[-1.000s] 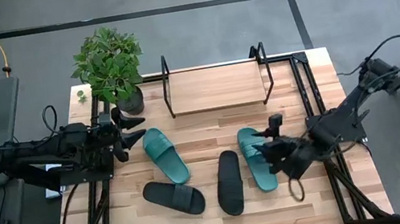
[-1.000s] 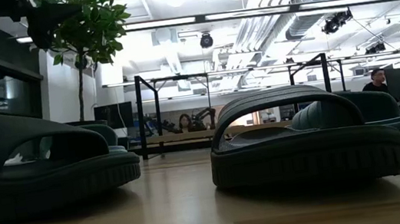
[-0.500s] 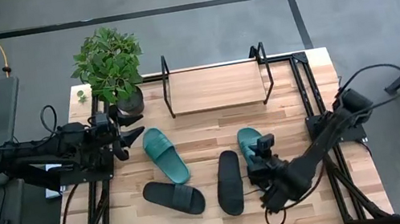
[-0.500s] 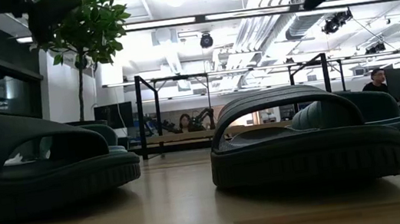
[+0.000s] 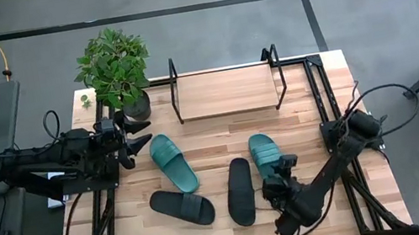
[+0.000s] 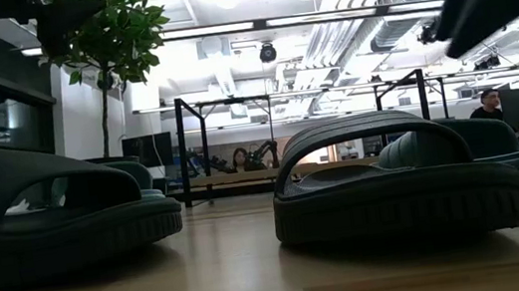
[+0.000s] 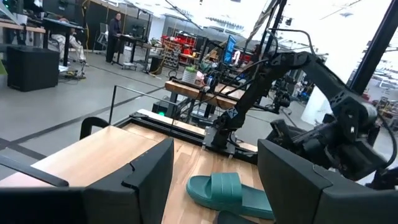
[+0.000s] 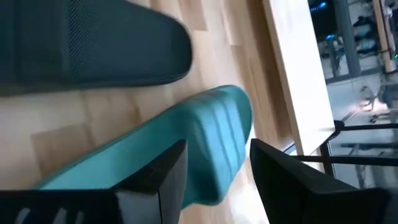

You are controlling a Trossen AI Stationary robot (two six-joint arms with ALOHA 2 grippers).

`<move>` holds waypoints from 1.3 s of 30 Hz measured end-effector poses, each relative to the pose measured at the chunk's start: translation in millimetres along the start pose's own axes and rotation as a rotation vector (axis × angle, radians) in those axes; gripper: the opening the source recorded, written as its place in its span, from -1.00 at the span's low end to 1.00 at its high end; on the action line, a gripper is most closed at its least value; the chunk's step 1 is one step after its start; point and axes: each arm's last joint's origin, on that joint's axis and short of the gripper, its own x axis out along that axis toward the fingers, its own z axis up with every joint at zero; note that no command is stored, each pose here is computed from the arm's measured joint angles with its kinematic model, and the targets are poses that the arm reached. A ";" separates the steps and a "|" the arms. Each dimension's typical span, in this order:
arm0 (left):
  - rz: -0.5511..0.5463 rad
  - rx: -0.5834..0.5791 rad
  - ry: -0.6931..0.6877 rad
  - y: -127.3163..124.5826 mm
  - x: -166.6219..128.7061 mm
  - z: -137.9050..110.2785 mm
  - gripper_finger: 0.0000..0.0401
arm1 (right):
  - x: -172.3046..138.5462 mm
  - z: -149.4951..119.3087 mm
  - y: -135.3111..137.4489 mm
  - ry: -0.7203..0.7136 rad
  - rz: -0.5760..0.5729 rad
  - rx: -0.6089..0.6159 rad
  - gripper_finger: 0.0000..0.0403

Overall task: Pick and place slides into the shelf
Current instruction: Put the right green slipper on the shelf

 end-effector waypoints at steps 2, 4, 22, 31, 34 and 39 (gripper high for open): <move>0.000 -0.014 0.001 0.0 0.1 -0.1 0.07 | -0.3 -4.5 7.7 -0.003 -0.008 -0.034 -0.18; 0.000 -0.019 0.000 0.0 0.0 0.0 0.07 | 0.7 -8.1 13.9 -0.006 -0.021 -0.060 -0.18; -0.002 -0.015 -0.005 -0.2 0.0 0.5 0.07 | 19.5 -4.0 23.0 -0.045 -0.120 -0.076 -0.18; -0.004 0.002 -0.004 -0.2 0.0 0.5 0.07 | 34.0 -20.3 24.5 -0.030 -0.166 -0.050 -0.18; -0.004 0.003 -0.004 -0.2 0.0 0.5 0.07 | 43.2 -28.9 28.5 -0.018 -0.160 -0.051 -0.18; -0.003 0.005 -0.004 -0.2 0.0 0.5 0.07 | 45.5 -31.9 28.9 0.000 -0.157 -0.056 -0.18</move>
